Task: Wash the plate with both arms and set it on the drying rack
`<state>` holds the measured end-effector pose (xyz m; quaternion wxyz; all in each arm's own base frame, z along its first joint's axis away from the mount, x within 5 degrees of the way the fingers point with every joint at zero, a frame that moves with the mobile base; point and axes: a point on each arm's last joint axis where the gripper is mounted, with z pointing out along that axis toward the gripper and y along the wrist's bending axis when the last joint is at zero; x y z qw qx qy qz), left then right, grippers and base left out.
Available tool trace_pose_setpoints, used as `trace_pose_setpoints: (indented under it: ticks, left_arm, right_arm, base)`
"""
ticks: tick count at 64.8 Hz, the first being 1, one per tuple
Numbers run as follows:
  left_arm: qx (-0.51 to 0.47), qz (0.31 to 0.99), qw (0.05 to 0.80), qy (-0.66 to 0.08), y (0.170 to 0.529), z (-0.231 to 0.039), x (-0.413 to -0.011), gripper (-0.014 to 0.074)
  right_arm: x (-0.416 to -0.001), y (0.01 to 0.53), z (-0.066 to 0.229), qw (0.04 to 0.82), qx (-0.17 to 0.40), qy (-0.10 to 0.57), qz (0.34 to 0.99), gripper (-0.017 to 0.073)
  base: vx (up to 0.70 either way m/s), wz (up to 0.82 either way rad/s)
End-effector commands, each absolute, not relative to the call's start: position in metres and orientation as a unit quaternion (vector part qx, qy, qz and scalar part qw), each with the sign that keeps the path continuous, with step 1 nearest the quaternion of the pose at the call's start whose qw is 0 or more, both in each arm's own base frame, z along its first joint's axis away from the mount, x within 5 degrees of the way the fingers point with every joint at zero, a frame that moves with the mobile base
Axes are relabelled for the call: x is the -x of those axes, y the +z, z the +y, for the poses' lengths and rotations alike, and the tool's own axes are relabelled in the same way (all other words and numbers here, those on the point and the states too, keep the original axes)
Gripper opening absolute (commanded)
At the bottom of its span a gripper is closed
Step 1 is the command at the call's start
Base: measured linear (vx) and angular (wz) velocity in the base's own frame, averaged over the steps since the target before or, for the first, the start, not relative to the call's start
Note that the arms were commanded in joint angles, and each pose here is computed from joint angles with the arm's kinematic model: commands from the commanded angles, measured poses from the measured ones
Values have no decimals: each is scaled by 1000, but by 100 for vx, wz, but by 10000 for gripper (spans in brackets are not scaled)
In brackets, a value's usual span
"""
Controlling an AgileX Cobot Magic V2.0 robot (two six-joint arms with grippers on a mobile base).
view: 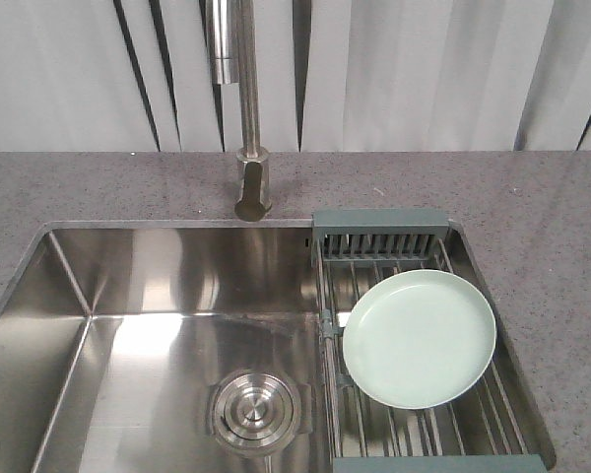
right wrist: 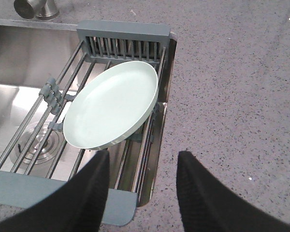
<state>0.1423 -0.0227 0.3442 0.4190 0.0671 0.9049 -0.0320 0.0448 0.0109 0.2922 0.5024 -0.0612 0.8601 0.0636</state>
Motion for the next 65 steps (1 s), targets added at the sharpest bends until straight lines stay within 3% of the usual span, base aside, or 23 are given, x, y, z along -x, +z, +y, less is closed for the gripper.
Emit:
trace_pose_setpoints:
  ticks: [1,20,37,43,65]
  left_arm:
    - [-48,882,467,-45,351,-20,-128,-7]
    - [-39,862,502,-53,352,-14,-89,-7]
    - [-41,861,505,-48,350,-13,-87,-7]
    - [-37,834,549,-46,346,-11,-88,-7]
    - [55,751,657,-21,291,2,-60,-7]
  right_arm:
    - [-47,305,11,538,62,62,838,330]
    - [-47,305,11,538,62,62,838,330]
    - [-47,305,11,539,62,62,838,330]
    - [-47,305,11,539,62,61,838,330]
    - [-47,305,11,539,62,61,838,330]
  base:
    - [0,0]
    - [0,0]
    - [0,0]
    - [0,0]
    - [0,0]
